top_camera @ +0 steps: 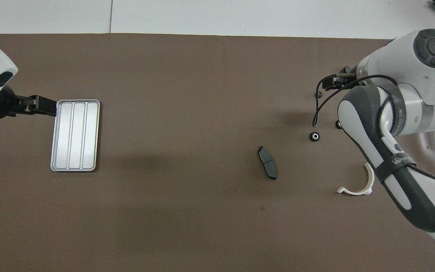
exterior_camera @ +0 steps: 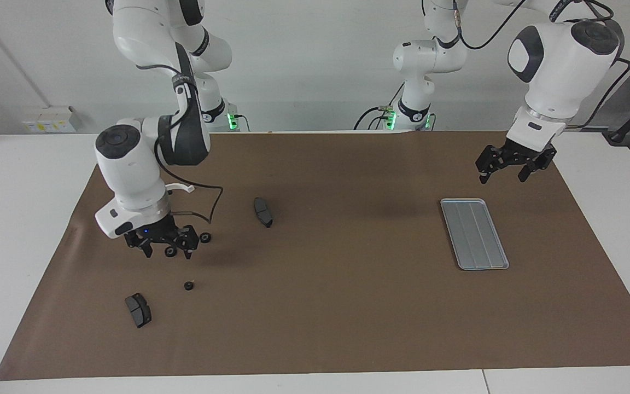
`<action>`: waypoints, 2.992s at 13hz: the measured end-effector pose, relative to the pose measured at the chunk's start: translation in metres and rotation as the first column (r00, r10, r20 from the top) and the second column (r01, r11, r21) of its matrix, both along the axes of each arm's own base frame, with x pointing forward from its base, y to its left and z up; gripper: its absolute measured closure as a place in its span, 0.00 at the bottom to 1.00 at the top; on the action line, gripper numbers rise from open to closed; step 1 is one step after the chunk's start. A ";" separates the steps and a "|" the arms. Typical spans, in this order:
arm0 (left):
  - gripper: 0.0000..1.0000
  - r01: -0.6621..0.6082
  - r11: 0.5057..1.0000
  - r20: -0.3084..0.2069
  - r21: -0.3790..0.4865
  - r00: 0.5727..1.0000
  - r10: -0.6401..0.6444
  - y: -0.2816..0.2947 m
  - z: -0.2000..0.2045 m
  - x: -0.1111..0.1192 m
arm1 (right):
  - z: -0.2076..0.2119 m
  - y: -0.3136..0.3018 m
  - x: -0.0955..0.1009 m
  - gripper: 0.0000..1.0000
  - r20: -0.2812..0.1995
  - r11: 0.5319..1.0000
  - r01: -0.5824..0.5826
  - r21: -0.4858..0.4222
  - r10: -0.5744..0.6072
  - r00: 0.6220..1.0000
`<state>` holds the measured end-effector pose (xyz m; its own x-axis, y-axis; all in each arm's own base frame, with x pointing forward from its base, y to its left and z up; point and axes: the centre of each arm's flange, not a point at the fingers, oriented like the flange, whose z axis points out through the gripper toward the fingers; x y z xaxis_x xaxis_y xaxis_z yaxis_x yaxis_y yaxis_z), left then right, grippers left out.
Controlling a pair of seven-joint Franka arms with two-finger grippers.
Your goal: Place bearing gear from tray to pile
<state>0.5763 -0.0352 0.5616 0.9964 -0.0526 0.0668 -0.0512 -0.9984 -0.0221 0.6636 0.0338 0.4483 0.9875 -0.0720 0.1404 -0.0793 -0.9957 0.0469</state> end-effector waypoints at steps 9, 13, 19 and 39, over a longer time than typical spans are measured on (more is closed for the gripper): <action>0.00 0.000 1.000 0.003 0.000 1.000 0.000 0.000 0.000 0.000 | 0.148 -0.039 -0.094 0.00 -0.094 0.999 0.049 0.010 -0.048 0.994; 0.00 -0.001 1.000 0.004 0.000 1.000 0.001 0.000 0.000 0.000 | 0.188 -0.069 -0.130 0.00 -0.102 0.998 0.043 0.036 -0.039 0.994; 0.00 -0.001 1.000 0.004 0.000 1.000 0.001 0.001 0.000 0.000 | 0.173 -0.054 -0.127 0.00 -0.132 0.999 0.016 0.037 -0.011 0.991; 0.00 0.025 0.999 -0.020 -0.039 0.999 -0.026 0.003 0.012 -0.011 | 0.169 -0.050 -0.129 0.00 -0.163 0.999 0.002 0.036 0.004 0.987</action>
<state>0.5652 -0.0325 0.5732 0.9959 -0.0758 0.0484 -0.0767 -0.9969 0.0182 0.5346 -0.0166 0.6176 0.9970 -0.0734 -0.0251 -0.0728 -0.9971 0.0237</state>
